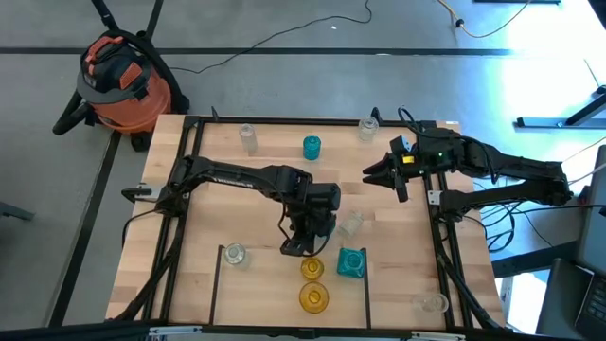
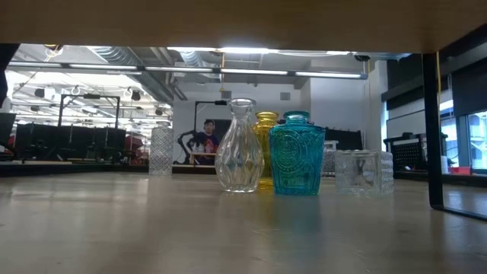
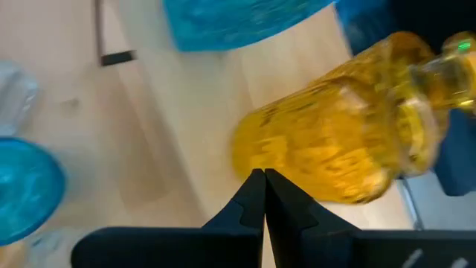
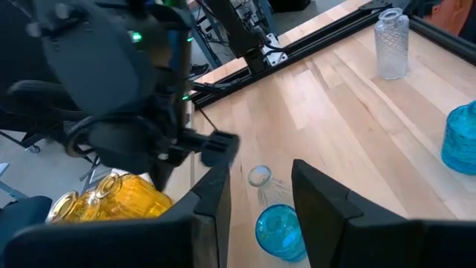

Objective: Sort vases onto shelf
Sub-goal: Adjust the vases on the shelf

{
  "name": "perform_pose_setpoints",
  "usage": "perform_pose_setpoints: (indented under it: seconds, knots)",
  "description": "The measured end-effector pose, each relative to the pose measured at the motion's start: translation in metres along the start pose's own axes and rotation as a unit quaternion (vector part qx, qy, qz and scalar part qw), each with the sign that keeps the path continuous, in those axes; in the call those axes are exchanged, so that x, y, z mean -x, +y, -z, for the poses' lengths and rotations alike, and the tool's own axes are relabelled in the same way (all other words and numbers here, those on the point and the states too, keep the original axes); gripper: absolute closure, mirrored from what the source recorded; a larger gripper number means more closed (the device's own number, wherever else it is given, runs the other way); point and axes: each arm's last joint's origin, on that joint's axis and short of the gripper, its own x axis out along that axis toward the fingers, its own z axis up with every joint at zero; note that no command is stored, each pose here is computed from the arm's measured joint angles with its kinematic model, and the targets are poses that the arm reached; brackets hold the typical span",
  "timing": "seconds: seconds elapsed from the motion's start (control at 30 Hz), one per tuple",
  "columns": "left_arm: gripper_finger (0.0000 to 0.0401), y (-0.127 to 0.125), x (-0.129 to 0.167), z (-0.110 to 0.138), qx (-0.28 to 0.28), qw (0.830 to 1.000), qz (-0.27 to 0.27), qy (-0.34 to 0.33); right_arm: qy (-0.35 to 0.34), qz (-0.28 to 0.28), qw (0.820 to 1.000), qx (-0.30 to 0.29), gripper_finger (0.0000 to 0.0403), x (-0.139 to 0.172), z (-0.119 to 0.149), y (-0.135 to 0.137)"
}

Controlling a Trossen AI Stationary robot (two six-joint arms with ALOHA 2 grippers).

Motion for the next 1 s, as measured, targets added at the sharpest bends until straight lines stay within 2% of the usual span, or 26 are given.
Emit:
perform_pose_setpoints:
  seconds: [0.6,1.0]
  knots:
    - [0.0401,-0.015,-0.009,-0.004,-0.026,0.999,0.025,-0.012,0.002,-0.004,1.0,-0.011,0.0292,0.0,0.0,0.0]
    - [0.0401,-0.024,-0.014,-0.007,-0.023,0.999,0.03,-0.021,0.002,-0.005,1.0,-0.012,0.0292,0.0,0.0,0.0]
